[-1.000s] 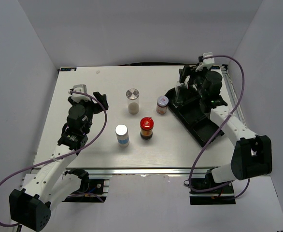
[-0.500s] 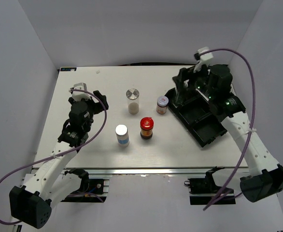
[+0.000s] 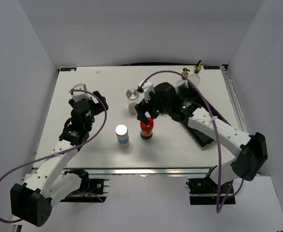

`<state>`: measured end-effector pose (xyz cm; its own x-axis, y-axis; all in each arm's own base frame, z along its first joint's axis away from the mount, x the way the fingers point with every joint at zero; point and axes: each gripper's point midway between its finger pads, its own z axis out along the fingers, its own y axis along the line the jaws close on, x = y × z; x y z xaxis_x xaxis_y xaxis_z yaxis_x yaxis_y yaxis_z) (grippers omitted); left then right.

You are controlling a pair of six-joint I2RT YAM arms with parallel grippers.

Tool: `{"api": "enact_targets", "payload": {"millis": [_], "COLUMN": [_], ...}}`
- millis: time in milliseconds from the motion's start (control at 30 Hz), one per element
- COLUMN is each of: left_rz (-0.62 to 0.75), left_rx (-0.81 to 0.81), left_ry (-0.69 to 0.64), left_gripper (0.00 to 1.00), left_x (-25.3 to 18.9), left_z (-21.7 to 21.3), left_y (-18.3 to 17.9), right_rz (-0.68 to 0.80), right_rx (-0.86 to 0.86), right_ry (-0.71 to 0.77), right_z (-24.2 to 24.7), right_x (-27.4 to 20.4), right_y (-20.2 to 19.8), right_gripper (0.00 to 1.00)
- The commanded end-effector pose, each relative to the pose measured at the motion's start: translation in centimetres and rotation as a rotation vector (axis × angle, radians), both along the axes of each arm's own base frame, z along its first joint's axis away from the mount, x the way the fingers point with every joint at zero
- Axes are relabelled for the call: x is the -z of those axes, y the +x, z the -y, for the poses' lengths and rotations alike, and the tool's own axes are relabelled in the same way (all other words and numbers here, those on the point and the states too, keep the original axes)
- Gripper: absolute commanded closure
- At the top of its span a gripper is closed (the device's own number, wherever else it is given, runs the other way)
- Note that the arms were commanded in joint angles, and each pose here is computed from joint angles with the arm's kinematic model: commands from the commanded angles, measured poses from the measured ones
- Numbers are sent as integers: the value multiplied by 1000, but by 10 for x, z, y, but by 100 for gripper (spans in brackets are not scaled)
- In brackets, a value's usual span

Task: Organize the condiment bottles

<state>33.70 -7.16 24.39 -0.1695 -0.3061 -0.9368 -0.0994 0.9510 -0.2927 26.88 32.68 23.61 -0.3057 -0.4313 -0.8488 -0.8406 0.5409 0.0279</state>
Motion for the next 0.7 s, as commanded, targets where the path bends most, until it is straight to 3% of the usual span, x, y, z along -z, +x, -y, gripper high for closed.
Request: {"api": "enact_targets", "payload": {"millis": [0, 167, 467, 567, 600, 667], "left_rz": [8, -6, -5, -2, -1, -6], "left_rx": [-16, -27, -54, -59, -61, -63], "left_ry": [-7, 6, 18, 16, 18, 21], "left_gripper": [2, 2, 2, 2, 2, 2], "left_x": [-2, 4, 7, 7, 7, 8], "left_z": [-2, -5, -10, -11, -11, -11], "left_y": [-1, 0, -1, -1, 0, 0], "right_rz": [-26, -79, -192, -190, -189, -164], "right_rx": [33, 129, 126, 145, 175, 228], "right_ry": [-68, -161, -286, -306, -300, -293], "right_z": [-4, -1, 7, 10, 12, 17], "right_x": [19, 56, 110, 112, 109, 100], "right_y": [0, 13, -7, -8, -5, 1], "right_gripper": [11, 11, 11, 32, 59, 79]}}
